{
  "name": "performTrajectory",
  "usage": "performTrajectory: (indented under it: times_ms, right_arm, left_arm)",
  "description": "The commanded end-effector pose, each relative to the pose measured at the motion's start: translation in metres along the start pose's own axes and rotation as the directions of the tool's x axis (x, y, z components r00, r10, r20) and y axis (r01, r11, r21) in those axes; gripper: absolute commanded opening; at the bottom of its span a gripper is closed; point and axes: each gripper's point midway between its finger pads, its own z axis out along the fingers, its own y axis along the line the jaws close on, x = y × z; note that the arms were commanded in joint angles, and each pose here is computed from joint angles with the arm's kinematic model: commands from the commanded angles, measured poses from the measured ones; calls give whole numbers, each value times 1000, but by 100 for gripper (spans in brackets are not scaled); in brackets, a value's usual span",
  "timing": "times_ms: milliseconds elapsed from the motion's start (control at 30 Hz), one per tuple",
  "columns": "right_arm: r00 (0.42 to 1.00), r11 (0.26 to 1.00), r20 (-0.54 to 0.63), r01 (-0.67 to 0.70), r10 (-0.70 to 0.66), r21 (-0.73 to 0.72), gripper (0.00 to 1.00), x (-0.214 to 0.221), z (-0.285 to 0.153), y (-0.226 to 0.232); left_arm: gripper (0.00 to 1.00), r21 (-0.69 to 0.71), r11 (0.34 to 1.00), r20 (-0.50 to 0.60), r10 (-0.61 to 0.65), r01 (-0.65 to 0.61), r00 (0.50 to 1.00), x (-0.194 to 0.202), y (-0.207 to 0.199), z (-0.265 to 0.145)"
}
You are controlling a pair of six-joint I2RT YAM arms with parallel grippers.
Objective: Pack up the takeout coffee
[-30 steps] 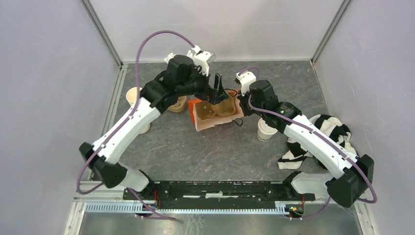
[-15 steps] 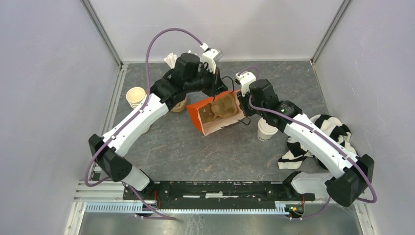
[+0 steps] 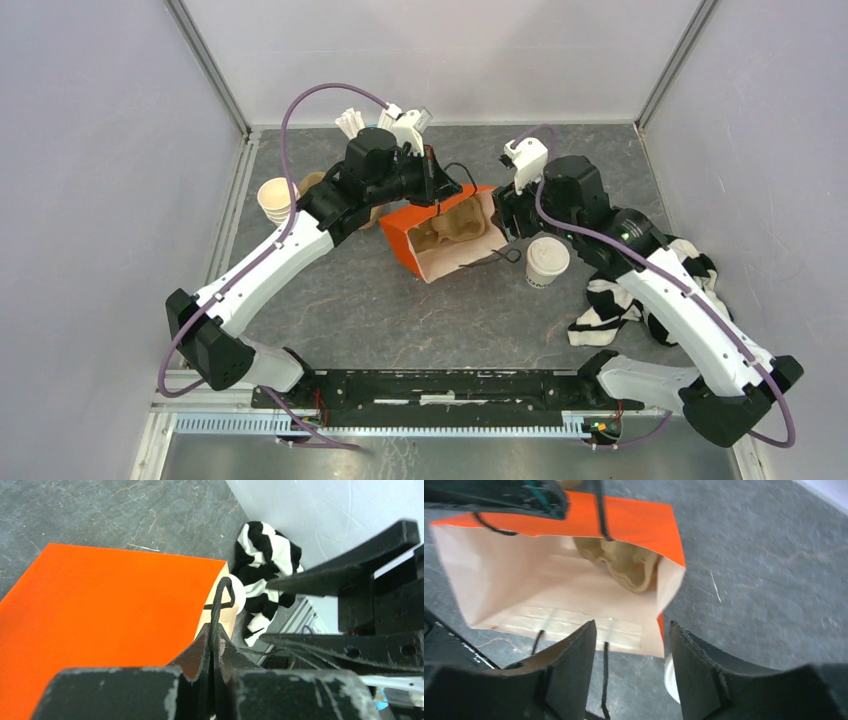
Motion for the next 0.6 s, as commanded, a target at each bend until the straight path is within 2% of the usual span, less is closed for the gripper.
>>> performTrajectory:
  times_ms: [0, 133, 267, 367, 467, 567]
  right_arm:
    - [990, 985, 141, 45, -22, -164, 58, -20, -2, 30]
    - [967, 949, 225, 176, -118, -262, 46, -11, 17, 50]
    - [928, 918, 292, 308, -232, -251, 31, -6, 33, 51]
    - [899, 908, 318, 372, -300, -194, 28, -11, 44, 44]
    - [902, 915, 265, 383, -342, -125, 26, -19, 53, 29]
    - [912, 915, 234, 376, -338, -145, 25, -13, 66, 31]
  left_arm:
    - [2, 39, 997, 129, -78, 74, 989, -35, -20, -15]
    - [2, 40, 994, 118, -106, 102, 987, -33, -20, -13]
    - [2, 38, 994, 128, -109, 105, 986, -34, -19, -15]
    - [2, 64, 992, 126, -113, 106, 986, -35, -24, -14]
    - [2, 71, 990, 120, -127, 119, 985, -33, -25, -12]
    - [2, 87, 986, 131, -152, 142, 980, -31, -25, -12]
